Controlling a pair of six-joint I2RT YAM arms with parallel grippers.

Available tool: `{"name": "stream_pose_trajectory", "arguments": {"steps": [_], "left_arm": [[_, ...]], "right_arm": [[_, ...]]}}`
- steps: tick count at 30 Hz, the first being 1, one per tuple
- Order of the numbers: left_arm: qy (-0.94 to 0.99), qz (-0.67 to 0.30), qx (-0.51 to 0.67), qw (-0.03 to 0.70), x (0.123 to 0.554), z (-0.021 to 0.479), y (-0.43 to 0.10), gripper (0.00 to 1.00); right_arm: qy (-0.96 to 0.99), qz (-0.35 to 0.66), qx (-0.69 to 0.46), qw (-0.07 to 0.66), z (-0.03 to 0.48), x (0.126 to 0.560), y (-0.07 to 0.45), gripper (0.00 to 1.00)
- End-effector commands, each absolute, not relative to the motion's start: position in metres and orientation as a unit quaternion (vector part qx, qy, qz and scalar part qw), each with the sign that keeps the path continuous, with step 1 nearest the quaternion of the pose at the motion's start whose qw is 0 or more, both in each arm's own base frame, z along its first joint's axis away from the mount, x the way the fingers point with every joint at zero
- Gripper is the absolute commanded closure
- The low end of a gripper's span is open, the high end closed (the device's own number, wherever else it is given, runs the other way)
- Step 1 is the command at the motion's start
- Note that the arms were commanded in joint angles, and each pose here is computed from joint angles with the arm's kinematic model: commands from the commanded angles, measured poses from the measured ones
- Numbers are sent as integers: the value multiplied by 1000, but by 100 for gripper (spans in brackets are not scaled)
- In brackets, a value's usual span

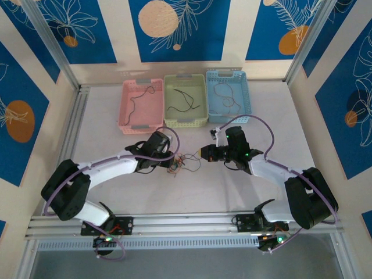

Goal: Untangle the cables

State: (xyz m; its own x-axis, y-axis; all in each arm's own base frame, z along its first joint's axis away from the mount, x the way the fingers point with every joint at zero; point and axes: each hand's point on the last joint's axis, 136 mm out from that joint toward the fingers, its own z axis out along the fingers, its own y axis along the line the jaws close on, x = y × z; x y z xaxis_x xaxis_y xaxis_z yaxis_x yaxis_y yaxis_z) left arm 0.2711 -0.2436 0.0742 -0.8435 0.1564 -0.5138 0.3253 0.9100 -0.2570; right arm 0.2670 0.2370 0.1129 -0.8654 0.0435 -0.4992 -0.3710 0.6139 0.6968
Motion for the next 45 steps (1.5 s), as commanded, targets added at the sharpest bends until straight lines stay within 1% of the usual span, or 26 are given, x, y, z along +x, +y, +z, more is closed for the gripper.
{"name": "stream_pose_trajectory", "arguments": {"steps": [1,6,7,9,10,13,17,21,24,28,30,34,41,45], "left_arm": [[946,-181,121,239,270,64,-243,72],[947,-184,122,235,268,60,-243,83],[947,-183,122,234,268,59,-242,86],[947,-177,123,237,267,60,-239,98],[947,-173,122,241,268,62,-236,100],[949,-150,114,254,270,74,-221,100],[947,-119,96,282,270,99,-193,100],[939,-90,63,327,264,136,-153,100],[927,-76,33,365,259,169,-121,100],[906,-78,-3,416,247,215,-91,100],[898,-82,-13,432,241,231,-83,100],[891,-78,-21,446,235,243,-74,100],[897,-100,-10,431,235,234,-84,100],[903,-113,7,415,235,230,-94,100]], "right_arm": [[863,431,-103,243,118,263,237,100],[863,431,-103,243,118,263,237,100],[863,430,-103,243,118,263,237,100],[864,428,-102,245,118,264,236,100],[864,426,-101,248,118,264,235,100],[873,404,-87,260,115,268,226,100],[898,335,-36,283,102,281,195,100],[912,255,67,314,92,293,142,100],[905,230,143,327,88,293,104,100],[892,214,213,336,84,289,71,100],[886,221,233,336,83,287,64,100],[881,220,254,334,79,286,55,100],[880,246,244,326,79,289,63,100],[874,281,220,331,88,290,75,100]]}}
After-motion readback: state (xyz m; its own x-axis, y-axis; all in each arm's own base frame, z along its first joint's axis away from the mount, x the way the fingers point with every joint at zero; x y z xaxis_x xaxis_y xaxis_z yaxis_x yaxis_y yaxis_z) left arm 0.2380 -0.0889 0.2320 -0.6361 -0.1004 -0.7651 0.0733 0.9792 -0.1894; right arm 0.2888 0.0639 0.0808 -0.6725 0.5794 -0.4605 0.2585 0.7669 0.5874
